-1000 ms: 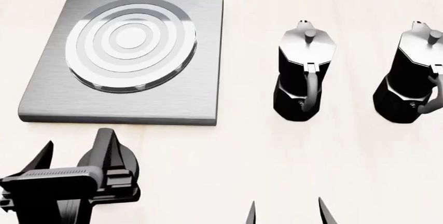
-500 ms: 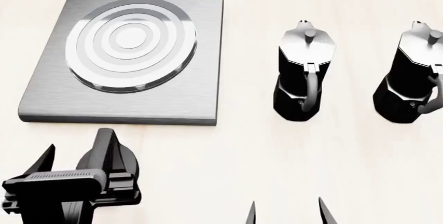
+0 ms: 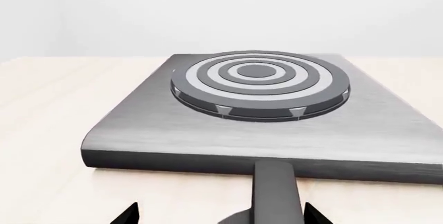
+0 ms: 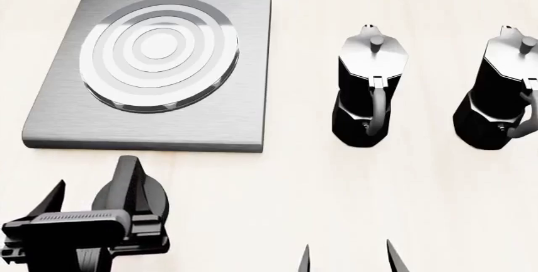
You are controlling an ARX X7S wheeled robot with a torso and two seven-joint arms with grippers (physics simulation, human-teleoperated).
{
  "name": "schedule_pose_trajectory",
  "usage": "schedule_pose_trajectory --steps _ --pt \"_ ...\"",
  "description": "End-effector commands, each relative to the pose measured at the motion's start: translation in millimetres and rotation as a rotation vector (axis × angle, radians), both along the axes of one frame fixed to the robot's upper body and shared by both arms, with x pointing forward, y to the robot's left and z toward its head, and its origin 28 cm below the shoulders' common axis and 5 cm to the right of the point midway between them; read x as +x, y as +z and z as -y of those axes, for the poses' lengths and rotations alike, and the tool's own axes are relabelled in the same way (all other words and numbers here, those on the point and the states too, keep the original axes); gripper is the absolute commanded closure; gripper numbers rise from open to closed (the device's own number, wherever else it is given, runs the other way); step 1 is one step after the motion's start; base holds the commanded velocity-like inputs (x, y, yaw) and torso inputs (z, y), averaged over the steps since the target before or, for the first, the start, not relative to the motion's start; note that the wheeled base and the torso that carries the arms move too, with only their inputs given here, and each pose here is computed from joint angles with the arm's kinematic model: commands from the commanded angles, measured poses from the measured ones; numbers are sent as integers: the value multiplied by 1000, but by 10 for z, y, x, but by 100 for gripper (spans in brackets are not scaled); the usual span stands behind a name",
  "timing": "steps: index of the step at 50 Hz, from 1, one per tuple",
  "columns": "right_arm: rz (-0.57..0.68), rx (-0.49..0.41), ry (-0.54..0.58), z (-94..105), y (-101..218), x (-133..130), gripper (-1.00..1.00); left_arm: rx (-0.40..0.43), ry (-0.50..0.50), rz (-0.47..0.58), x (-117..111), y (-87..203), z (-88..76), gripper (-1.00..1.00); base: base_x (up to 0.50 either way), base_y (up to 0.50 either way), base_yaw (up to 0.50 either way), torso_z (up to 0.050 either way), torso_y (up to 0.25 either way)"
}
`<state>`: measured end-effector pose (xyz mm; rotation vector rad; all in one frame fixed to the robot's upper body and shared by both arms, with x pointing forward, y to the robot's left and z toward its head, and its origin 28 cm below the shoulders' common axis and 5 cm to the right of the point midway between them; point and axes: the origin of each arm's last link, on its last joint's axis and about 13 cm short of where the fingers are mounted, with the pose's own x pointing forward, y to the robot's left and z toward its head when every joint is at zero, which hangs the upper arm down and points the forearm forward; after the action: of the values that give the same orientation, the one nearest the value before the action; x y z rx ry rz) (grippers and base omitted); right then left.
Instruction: Turn off the stove.
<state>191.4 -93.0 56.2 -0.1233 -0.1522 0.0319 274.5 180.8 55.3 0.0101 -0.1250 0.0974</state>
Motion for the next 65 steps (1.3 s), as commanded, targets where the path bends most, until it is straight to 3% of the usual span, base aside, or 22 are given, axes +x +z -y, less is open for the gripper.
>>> schedule_pose_trajectory --steps 1,65 --pt "13 -2 -6 5 12 19 -100 13 -15 -14 12 -23 10 -100 0 0 0 0 0" --pt "8 -3 -3 3 1 24 -100 -64 90 2 -227 219 -257 -100 0 0 0 0 0"
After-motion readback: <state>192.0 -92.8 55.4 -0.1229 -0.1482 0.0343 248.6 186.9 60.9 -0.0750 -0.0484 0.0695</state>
